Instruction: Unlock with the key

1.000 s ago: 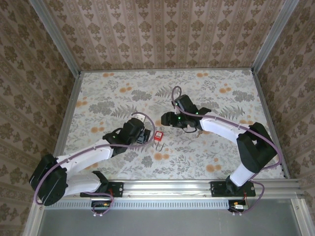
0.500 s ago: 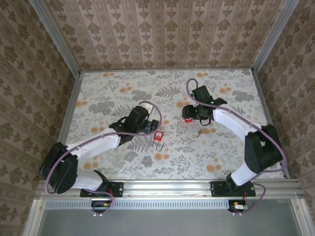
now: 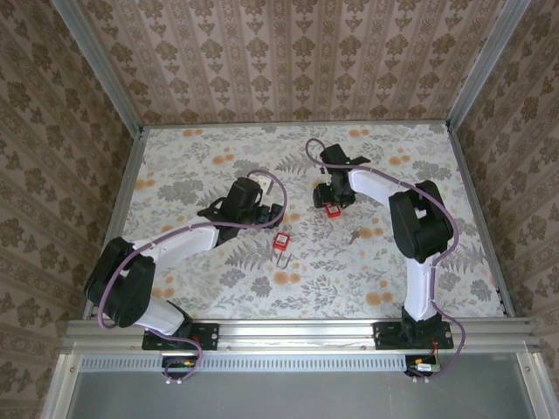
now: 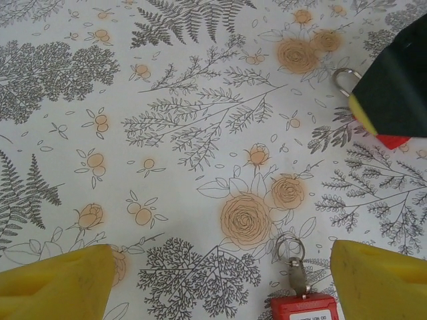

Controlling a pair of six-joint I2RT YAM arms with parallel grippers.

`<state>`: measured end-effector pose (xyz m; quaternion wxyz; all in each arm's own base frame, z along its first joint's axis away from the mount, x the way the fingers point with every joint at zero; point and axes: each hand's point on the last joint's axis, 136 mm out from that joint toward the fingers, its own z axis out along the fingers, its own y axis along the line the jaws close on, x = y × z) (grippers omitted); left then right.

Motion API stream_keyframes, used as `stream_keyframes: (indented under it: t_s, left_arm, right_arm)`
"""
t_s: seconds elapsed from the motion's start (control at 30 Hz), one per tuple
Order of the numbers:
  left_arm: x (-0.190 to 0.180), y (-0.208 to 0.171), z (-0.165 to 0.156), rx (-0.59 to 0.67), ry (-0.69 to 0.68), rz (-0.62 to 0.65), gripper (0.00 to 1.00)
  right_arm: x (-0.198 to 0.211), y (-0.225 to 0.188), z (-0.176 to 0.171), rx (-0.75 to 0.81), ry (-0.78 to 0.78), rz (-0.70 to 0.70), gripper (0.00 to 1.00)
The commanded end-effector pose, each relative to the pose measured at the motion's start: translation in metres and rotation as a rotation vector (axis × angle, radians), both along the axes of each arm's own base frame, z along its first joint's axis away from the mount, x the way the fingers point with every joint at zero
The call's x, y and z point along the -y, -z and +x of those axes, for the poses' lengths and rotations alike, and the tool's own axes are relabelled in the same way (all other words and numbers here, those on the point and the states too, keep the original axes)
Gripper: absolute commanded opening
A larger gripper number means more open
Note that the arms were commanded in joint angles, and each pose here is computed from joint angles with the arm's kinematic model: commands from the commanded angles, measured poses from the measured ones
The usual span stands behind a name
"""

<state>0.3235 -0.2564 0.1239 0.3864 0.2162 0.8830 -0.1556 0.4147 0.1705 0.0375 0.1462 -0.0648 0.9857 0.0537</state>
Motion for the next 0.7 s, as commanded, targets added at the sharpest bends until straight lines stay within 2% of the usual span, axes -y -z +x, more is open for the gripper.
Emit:
stream_keyframes:
  t_s: [0.0, 0.1, 0.2, 0.4, 0.53, 0.67]
  left_arm:
    - [0.006, -0.013, -0.001, 0.029, 0.041, -0.033, 0.84]
    - [0.006, -0.014, -0.002, 0.031, 0.045, -0.040, 0.84]
    - [0.009, -0.014, -0.005, 0.022, 0.060, -0.057, 0.84]
    - [0.015, -0.013, -0.011, 0.008, 0.086, -0.077, 0.85]
    - [0.025, -0.011, -0.017, 0.000, 0.114, -0.089, 0.85]
    - [0.032, -0.010, -0.021, -0.006, 0.132, -0.095, 0.85]
  right_arm:
    - [-0.010, 0.002, -0.012, -0.029, -0.065, -0.018, 0.65]
    - [-0.025, 0.004, -0.028, -0.046, -0.140, -0.010, 0.63]
    - [-0.029, -0.014, -0.043, -0.003, -0.154, 0.002, 0.63]
    - [0.038, -0.056, -0.050, 0.163, 0.081, -0.030, 0.66]
    - [0.076, -0.041, -0.063, 0.122, 0.242, 0.043, 0.61]
    - [0.088, -0.022, -0.071, 0.067, 0.293, 0.088, 0.54]
